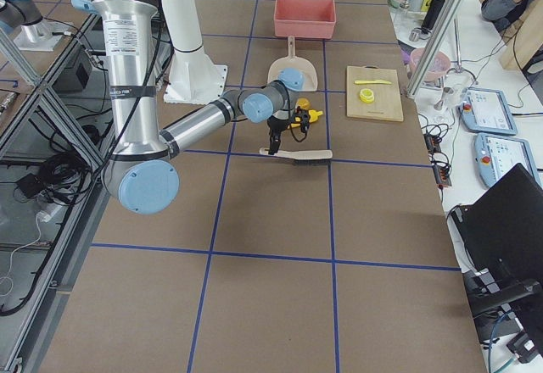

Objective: Sweep and dump trash into bin
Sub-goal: 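Grasp the dustpan handle with the left gripper while the right lifts the brush, then slide the dustpan toward the food with the left gripper while the right raises the brush, then sweep the potato, ginger and corn toward the dustpan with the brush in the right gripper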

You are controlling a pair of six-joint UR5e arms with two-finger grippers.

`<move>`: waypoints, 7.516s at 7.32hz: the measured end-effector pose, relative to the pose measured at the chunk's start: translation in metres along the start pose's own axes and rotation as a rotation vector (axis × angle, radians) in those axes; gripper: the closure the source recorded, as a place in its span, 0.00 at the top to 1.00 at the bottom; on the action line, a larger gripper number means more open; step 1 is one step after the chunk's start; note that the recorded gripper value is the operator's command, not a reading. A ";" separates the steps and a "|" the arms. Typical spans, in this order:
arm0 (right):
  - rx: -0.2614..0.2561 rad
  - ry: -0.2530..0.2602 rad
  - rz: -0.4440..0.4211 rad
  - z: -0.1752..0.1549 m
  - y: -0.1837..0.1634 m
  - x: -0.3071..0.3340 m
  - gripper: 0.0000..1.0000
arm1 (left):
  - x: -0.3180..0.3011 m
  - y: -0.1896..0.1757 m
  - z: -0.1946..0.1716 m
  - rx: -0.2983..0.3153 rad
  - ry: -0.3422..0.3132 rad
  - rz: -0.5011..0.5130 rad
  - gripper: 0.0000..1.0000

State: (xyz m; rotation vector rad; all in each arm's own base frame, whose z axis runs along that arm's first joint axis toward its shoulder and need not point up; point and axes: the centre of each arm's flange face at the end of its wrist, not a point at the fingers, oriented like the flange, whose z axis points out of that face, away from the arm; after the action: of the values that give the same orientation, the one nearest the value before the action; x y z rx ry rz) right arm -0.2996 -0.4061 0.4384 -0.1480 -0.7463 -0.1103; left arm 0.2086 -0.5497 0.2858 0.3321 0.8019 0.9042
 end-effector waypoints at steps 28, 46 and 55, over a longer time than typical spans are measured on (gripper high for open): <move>0.083 -0.093 -0.101 -0.073 -0.033 0.061 0.00 | 0.179 -0.084 0.205 -0.042 -0.144 0.519 0.00; 0.083 -0.663 -0.084 0.011 -0.003 0.002 0.00 | 0.219 -0.166 0.206 -0.095 -0.123 0.524 0.00; -0.033 -0.692 -0.130 0.047 0.076 0.028 0.00 | 0.215 -0.171 0.216 -0.111 -0.121 0.510 0.00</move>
State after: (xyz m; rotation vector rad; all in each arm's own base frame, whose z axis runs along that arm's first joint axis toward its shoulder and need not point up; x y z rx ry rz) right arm -0.2991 -0.3248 0.4837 -0.1705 -1.4453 -0.1998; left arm 0.5432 -0.4645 0.2307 0.5008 0.5577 1.3858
